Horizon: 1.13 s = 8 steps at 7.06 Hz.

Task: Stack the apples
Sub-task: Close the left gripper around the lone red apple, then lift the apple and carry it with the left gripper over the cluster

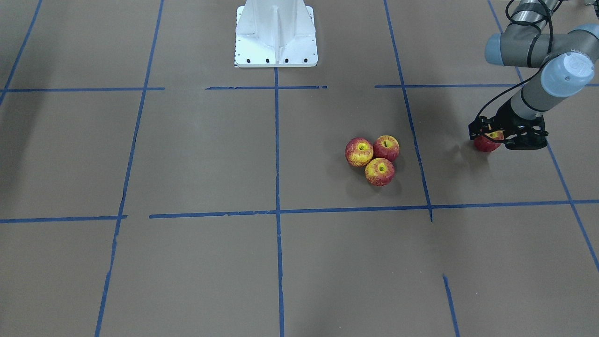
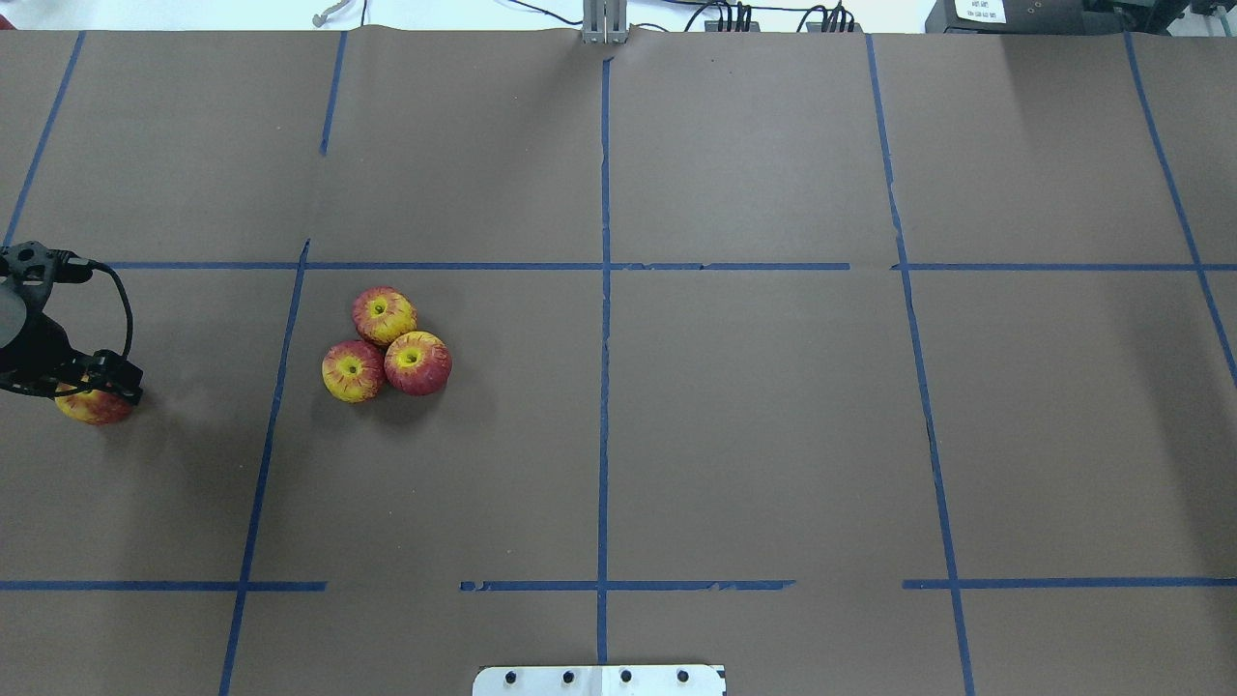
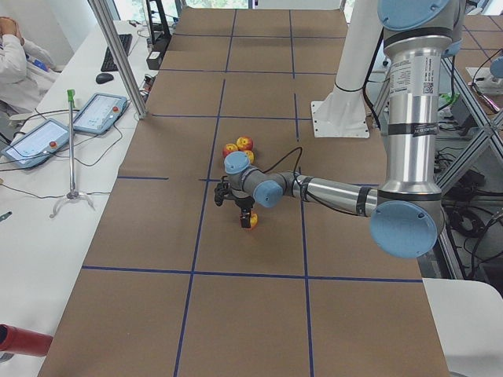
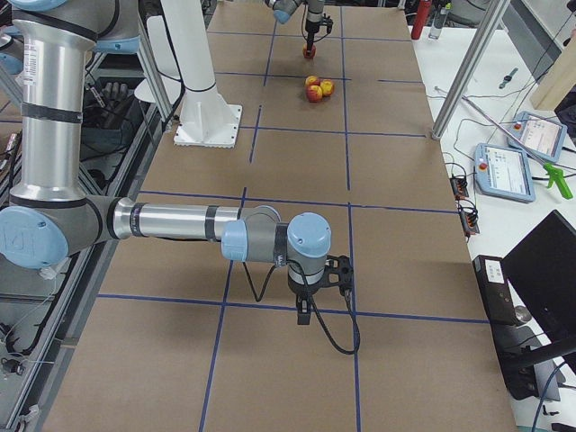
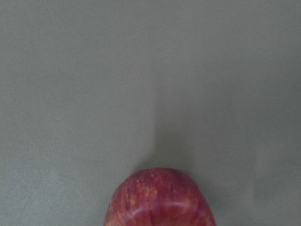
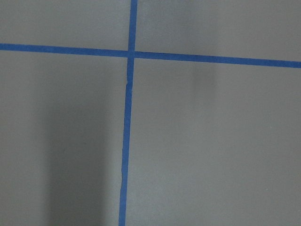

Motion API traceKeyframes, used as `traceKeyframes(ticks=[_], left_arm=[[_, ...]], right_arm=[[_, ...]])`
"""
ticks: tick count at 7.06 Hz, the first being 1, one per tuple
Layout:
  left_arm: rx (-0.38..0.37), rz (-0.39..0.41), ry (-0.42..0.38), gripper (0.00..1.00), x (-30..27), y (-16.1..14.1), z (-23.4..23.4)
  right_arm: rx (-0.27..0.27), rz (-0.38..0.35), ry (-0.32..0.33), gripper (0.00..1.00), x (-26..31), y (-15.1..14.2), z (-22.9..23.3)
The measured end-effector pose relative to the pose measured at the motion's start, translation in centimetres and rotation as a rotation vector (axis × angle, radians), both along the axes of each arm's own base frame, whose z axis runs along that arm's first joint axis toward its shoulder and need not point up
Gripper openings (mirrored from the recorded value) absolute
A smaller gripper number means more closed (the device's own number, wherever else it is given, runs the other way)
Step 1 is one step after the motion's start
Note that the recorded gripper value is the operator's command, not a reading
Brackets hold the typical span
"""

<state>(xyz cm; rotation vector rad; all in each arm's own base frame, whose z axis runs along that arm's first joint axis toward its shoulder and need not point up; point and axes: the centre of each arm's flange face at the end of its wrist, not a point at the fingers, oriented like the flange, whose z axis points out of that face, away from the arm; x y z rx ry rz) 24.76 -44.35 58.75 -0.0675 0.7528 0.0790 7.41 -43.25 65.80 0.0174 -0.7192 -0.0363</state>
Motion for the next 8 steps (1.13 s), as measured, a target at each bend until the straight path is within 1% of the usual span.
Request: traceKeyframes(ticks=[1, 2, 4, 5, 7, 8], left_arm=[[0.002, 0.000, 0.000, 0.17, 0.3, -0.4, 0.0], [0.002, -0.001, 0.000, 0.00, 0.4, -0.6, -0.1], [0.014, -0.004, 0.010, 0.00, 0.6, -1.0, -1.0], [0.032, -0.011, 0.030, 0.00, 1.0, -1.9, -2.9], [0.071, -0.025, 0.070, 0.00, 2.7, -4.6, -8.9], [0.070, -0.043, 0.083, 0.00, 3.5, -5.7, -12.9]], right_arm=[[0.000, 0.000, 0.000, 1.00, 0.0, 0.0, 0.0], [0.000, 0.000, 0.000, 1.00, 0.0, 0.0, 0.0], [0.000, 0.000, 0.000, 1.00, 0.0, 0.0, 0.0], [0.000, 0.000, 0.000, 1.00, 0.0, 0.0, 0.0], [0.000, 0.000, 0.000, 1.00, 0.0, 0.0, 0.0], [0.000, 0.000, 0.000, 1.00, 0.0, 0.0, 0.0]])
